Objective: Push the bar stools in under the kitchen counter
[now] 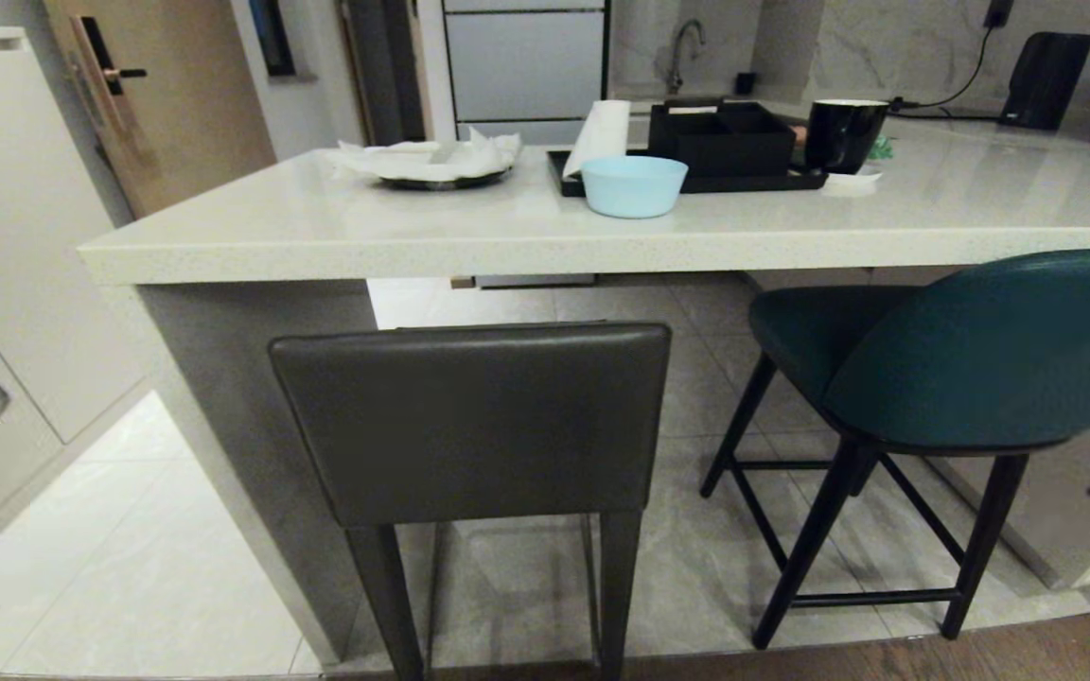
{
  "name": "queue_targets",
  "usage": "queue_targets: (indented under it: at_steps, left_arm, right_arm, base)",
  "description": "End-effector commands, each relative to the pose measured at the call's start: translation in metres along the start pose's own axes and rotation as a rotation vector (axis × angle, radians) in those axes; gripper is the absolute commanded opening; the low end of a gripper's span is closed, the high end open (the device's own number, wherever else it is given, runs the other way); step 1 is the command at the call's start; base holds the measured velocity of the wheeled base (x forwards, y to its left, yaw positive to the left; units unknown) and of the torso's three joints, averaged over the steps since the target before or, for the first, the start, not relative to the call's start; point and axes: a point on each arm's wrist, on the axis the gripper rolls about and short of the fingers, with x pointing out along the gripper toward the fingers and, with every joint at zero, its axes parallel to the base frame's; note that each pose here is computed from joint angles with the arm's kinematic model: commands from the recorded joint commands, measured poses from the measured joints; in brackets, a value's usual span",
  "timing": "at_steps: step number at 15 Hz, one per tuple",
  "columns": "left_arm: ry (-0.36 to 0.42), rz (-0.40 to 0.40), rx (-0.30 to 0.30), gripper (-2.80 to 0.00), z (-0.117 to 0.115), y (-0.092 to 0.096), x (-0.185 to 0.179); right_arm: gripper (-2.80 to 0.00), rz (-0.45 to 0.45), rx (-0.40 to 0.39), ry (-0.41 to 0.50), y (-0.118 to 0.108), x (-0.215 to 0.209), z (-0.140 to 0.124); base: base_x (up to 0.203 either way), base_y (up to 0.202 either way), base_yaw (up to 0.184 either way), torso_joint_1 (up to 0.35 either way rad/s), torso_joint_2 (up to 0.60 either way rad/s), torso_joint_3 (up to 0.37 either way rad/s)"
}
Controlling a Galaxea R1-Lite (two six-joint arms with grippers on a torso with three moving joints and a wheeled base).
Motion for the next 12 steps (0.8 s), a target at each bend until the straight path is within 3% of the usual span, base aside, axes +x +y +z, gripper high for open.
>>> queue_targets:
  at_steps: [1,4,6,8,10,12]
  left_arm:
    - [-0.066,-0.015,-0.004,-2.8,0.018,0.0,-0.058]
    - [-0.097,-0.012,0.013,-2.8,0.04,-0.001,-0.107]
    - [-0.113,0.011,0.088,-2.8,0.033,0.0,-0.131]
    - [-0.119,0.04,0.148,-2.8,0.014,0.001,-0.144]
    - [-0.094,0.039,0.261,-2.8,-0.014,0.005,-0.15]
    - [-0.041,0.038,0.289,-2.8,-0.052,0.011,-0.149]
  right_arm:
    - [-2.8,-0.09,0.038,-0.138,-0.034,-0.06,0.021]
    - [-2.8,-0.142,0.017,-0.134,-0.055,-0.116,0.028]
    - [-2.8,-0.16,0.021,-0.113,-0.063,-0.144,0.027]
    - [-2.8,-0.179,0.042,-0.118,-0.065,-0.148,0.034]
    - [-2.8,-0.179,0.027,-0.118,-0.065,-0.149,0.036]
    - [-2.8,-0.174,0.014,-0.08,-0.063,-0.146,0.028]
  base:
    - [0.0,0.0,0.0,0.0,0.0,0.0]
    - [0.0,0.0,0.0,0.0,0.0,0.0]
    - [0.0,0.0,0.0,0.0,0.0,0.0]
    - [0.0,0.0,0.0,0.0,0.0,0.0]
    - [0.0,0.0,0.0,0.0,0.0,0.0]
    - [0.0,0.0,0.0,0.0,0.0,0.0]
